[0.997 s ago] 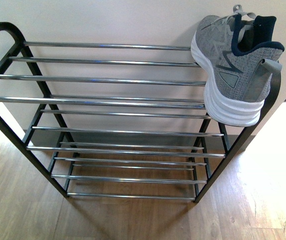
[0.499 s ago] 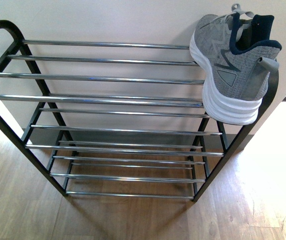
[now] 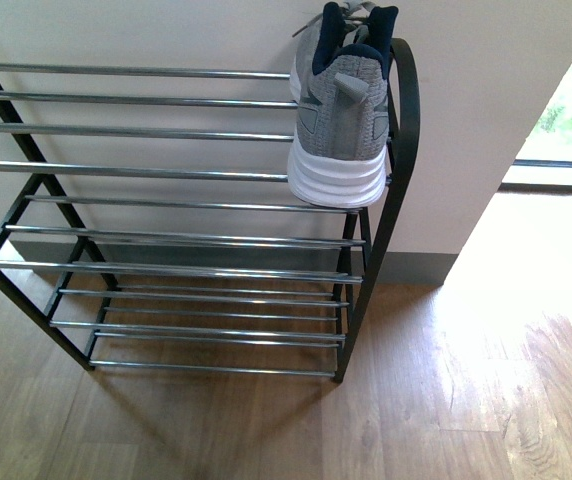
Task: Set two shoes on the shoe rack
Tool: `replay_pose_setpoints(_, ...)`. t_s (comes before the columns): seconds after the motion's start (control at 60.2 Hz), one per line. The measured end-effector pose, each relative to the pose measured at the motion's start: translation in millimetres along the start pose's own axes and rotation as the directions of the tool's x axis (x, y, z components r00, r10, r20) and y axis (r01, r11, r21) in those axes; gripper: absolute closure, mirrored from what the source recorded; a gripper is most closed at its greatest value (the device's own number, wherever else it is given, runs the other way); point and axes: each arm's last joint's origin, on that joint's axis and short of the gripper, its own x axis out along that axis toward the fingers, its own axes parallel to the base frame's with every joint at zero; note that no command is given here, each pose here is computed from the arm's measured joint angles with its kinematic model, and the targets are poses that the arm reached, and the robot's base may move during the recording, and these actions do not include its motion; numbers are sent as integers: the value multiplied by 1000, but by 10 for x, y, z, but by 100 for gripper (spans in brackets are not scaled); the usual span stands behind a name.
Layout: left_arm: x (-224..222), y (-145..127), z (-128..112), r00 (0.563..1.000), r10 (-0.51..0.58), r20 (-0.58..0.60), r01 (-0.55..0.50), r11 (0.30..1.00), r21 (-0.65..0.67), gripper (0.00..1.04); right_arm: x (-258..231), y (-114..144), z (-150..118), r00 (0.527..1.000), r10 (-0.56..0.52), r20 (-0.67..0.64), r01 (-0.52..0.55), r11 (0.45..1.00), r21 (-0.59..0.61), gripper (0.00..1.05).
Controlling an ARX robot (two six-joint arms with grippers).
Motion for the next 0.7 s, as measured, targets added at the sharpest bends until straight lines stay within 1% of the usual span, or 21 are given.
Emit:
replay_pose_setpoints(0.083, 144, -162, 110, 998, -49, -51, 43, 994, -95, 103, 0, 1, 0, 1000, 2, 0, -2, 1000, 0, 9)
replay_pose_setpoints(0.166, 281, -431, 277, 990, -114, -80, 104, 987, -119, 103, 0, 1, 0, 1000, 2, 0, -2, 1000, 0, 9)
replay_pose_setpoints(0.183, 298, -468, 298, 989, -121, -82, 111, 987, -112, 103, 0, 1, 0, 1000, 2, 0, -2, 1000, 0, 9)
replay_pose_setpoints(0.249, 467, -788, 427, 980, -168, -104, 161, 984, -71, 103, 0, 1, 0, 1000, 3, 0, -3, 1000, 0, 9)
replay_pose_setpoints(0.316, 576, -983, 464, 972, -189, -138, 186, 982, -35, 103, 0, 1, 0, 1000, 3, 0, -3, 1000, 0, 9)
replay_pose_setpoints(0.465, 770, -1404, 442, 947, -224, -231, 238, 971, 36, 103, 0, 1, 0, 1000, 3, 0, -3, 1000, 0, 9)
replay_pose_setpoints(0.582, 851, -1753, 364, 914, -253, -318, 297, 950, 99, 103, 0, 1, 0, 1000, 3, 0, -3, 1000, 0, 9)
replay_pose_setpoints(0.698, 897, -2053, 296, 893, -286, -349, 355, 923, 151, 103, 0, 1, 0, 1000, 3, 0, -3, 1000, 0, 9)
